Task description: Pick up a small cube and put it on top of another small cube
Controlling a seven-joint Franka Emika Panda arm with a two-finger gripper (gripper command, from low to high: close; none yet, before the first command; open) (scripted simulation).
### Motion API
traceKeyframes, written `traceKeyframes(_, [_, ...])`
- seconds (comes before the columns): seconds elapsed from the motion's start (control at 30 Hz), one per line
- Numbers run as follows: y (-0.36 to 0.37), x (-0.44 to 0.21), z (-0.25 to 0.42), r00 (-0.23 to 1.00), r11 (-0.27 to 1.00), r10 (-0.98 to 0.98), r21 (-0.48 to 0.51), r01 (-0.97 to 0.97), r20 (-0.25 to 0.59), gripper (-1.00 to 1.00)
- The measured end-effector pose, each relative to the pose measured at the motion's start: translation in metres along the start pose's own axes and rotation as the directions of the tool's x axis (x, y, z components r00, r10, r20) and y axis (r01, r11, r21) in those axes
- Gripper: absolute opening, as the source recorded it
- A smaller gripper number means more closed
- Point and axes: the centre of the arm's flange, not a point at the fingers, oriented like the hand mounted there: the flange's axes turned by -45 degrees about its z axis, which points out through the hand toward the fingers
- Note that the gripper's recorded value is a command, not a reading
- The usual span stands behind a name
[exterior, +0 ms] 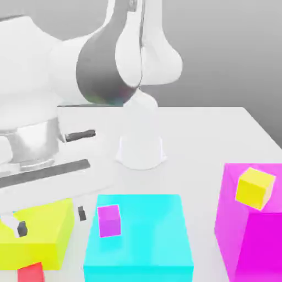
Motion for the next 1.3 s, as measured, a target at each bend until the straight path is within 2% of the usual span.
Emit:
traceKeyframes(0.2, [0.039, -0.040, 0.066, 0.989, 0.997, -0.064, -0.043, 0.070, 0.133, 0.00])
traceKeyframes(0.33, [0.051, -0.056, 0.121, 0.983, 0.994, -0.081, -0.055, 0.091, 0.164, 0.00])
traceKeyframes(0.37, [0.051, -0.059, 0.134, 0.983, 0.994, -0.081, -0.055, 0.091, 0.165, -1.00])
traceKeyframes(0.57, [0.052, -0.061, 0.141, 0.983, 0.995, -0.080, -0.052, 0.090, 0.166, -1.00])
traceKeyframes(0.77, [0.036, -0.046, 0.087, 0.983, 0.994, -0.098, -0.026, 0.103, 0.158, -1.00])
traceKeyframes(1.03, [-0.044, -0.026, 0.042, 0.908, 0.918, -0.396, 0.068, 0.390, 0.139, -1.00])
traceKeyframes(1.3, [-0.132, -0.019, -0.019, 0.696, 0.707, -0.704, 0.049, 0.706, 0.140, -1.00])
